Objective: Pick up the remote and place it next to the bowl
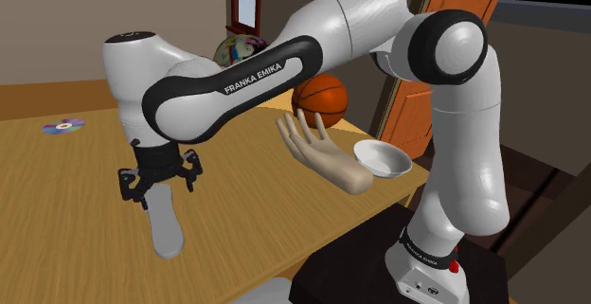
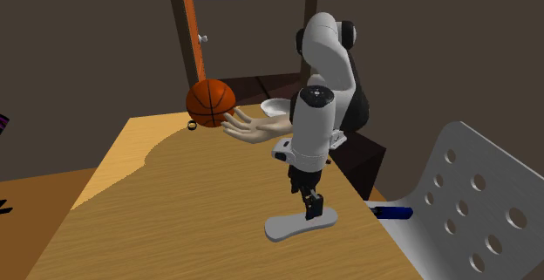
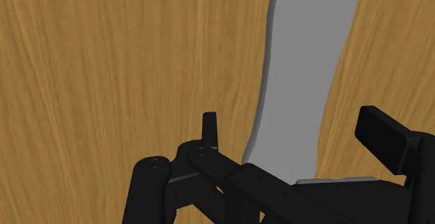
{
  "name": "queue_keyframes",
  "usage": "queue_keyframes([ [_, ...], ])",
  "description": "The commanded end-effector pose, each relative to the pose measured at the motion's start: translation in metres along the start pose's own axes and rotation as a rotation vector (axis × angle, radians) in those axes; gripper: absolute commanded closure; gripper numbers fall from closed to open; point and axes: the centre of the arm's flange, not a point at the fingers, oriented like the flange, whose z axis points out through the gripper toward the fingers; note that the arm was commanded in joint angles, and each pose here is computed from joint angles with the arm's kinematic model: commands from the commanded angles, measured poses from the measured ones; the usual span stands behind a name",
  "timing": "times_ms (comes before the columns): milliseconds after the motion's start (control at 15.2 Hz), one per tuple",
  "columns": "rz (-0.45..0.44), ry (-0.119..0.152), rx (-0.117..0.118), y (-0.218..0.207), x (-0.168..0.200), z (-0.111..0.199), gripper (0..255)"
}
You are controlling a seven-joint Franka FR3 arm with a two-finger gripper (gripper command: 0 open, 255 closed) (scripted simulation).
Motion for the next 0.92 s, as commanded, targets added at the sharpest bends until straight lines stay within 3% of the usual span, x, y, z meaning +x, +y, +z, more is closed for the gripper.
queue_keyframes([
  [0, 0.008, -0.001, 0.001, -0.021, 0.003, 0.008, 0],
  [462, 0.008, -0.001, 0.001, -0.021, 0.003, 0.045, 0],
  [858, 0.008, -0.001, 0.001, -0.021, 0.003, 0.048, 0],
])
